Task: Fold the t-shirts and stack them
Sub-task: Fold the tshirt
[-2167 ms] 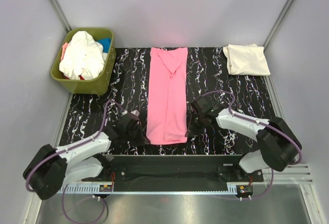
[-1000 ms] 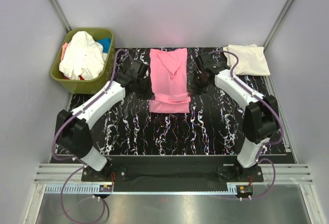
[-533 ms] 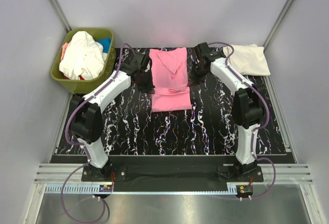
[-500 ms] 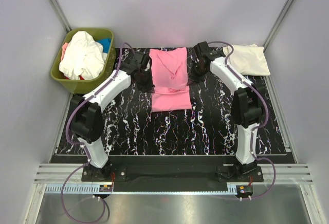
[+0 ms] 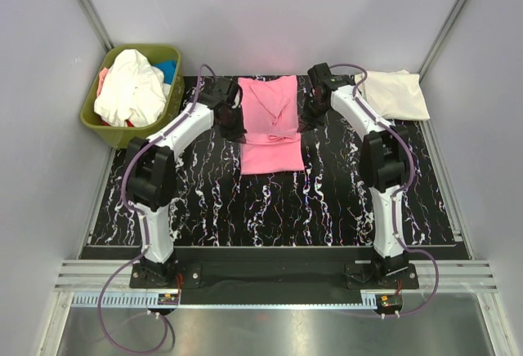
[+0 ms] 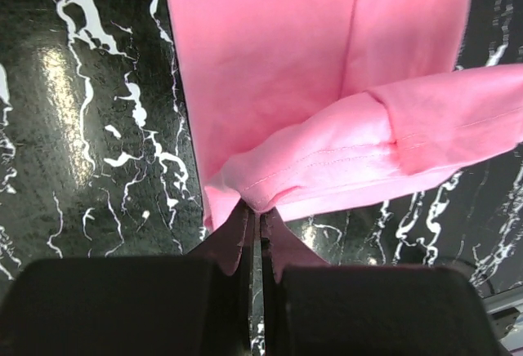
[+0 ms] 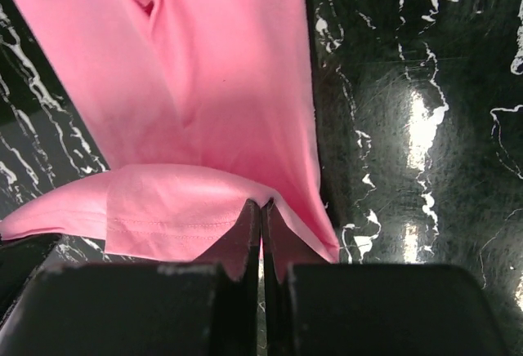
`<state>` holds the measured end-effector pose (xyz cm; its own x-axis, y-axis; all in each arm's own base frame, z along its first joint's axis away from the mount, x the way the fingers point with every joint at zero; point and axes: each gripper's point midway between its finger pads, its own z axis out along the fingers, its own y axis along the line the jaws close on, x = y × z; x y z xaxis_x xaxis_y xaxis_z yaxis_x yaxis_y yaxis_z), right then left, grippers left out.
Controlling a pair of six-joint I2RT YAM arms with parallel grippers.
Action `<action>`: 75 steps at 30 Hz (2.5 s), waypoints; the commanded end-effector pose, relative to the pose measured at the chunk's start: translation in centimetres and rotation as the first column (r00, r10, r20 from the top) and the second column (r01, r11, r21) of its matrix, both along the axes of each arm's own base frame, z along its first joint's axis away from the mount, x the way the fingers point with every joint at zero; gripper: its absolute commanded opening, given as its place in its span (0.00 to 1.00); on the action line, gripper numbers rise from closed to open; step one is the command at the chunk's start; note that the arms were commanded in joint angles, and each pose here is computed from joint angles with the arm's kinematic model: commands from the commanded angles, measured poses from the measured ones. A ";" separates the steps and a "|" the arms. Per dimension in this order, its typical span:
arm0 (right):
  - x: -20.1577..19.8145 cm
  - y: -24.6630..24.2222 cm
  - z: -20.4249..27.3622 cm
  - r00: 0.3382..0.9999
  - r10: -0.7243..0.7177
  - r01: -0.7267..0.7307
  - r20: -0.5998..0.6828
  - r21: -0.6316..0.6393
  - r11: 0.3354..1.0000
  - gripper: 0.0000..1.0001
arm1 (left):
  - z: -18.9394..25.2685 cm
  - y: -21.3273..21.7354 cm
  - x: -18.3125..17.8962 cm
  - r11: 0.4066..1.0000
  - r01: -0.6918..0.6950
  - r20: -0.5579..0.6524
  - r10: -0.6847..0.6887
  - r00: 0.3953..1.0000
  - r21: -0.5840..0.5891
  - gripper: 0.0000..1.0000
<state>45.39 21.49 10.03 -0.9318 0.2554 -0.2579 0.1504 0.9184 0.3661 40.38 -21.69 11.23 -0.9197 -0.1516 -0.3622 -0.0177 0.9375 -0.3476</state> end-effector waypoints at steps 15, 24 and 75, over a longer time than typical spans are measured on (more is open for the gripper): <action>3.1 0.0 -3.3 0.999 0.004 -0.003 -0.040 0.032 0.999 0.00 | -1.8 0.5 4.1 1.000 0.010 0.014 -0.010 1.000 -0.004 0.00; 6.0 -0.1 -4.4 0.998 -0.048 0.051 -0.049 0.079 0.996 0.29 | -5.9 0.3 5.7 1.000 -0.022 -0.059 0.021 0.998 -0.010 0.04; 9.8 1.4 5.6 0.945 0.044 -0.047 0.325 0.001 0.999 0.30 | 4.1 3.9 -9.0 0.997 0.078 0.175 -0.071 0.982 -0.030 0.60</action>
<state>54.57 23.39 6.49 -0.8970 0.2319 -0.3763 0.0830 0.9245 0.3719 29.31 -15.62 14.21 -0.8850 -0.0591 -0.4619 0.0885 0.9524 -0.2916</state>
